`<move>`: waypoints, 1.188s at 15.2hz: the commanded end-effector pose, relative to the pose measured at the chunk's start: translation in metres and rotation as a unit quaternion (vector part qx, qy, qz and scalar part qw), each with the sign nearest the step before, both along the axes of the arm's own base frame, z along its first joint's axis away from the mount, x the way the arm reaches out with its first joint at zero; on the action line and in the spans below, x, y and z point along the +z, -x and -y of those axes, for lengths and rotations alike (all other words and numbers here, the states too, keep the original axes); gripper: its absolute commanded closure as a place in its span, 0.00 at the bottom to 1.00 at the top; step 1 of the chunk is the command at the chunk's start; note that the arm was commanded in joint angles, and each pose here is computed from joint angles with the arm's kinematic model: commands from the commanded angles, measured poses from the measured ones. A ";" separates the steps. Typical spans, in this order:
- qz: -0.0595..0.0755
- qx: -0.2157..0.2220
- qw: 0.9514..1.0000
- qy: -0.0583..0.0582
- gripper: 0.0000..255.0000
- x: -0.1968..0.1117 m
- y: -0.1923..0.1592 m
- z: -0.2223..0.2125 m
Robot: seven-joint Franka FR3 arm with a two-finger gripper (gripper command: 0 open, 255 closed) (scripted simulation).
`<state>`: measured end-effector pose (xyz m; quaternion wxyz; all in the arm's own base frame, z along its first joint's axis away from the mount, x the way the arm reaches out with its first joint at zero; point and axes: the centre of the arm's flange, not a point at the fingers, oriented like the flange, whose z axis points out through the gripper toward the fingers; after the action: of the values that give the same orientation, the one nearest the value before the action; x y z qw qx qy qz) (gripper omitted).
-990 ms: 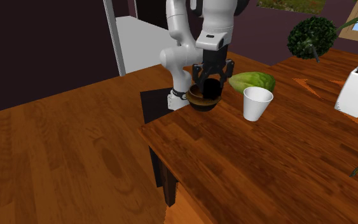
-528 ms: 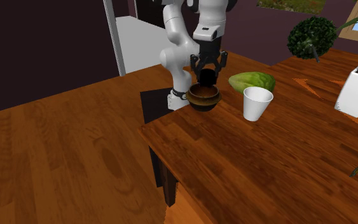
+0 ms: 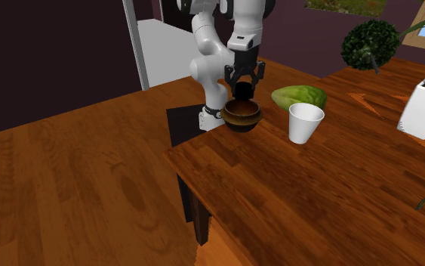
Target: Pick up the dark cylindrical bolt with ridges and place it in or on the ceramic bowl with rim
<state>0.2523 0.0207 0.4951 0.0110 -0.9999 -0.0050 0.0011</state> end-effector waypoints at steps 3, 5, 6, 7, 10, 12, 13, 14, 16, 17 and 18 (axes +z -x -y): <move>0.000 0.000 1.000 0.000 1.00 -0.020 0.001 0.000; 0.000 0.000 1.000 0.000 1.00 -0.030 0.001 0.000; 0.000 0.000 1.000 0.000 1.00 -0.035 0.001 0.000; 0.000 0.000 1.000 0.000 1.00 -0.041 0.001 0.000; 0.000 0.000 1.000 0.000 1.00 -0.045 0.001 0.000; 0.000 0.000 1.000 0.000 1.00 -0.045 0.001 0.000; 0.000 0.000 1.000 0.000 1.00 -0.045 0.001 0.000; 0.000 0.000 1.000 0.000 1.00 -0.045 0.001 0.000; 0.000 0.000 1.000 0.000 1.00 -0.045 0.001 0.000; 0.000 0.000 1.000 0.000 0.00 -0.045 0.001 0.000; 0.000 0.000 1.000 0.000 0.00 -0.045 0.001 0.000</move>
<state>0.2515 0.0208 0.4505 0.0110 -0.9999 -0.0049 0.0009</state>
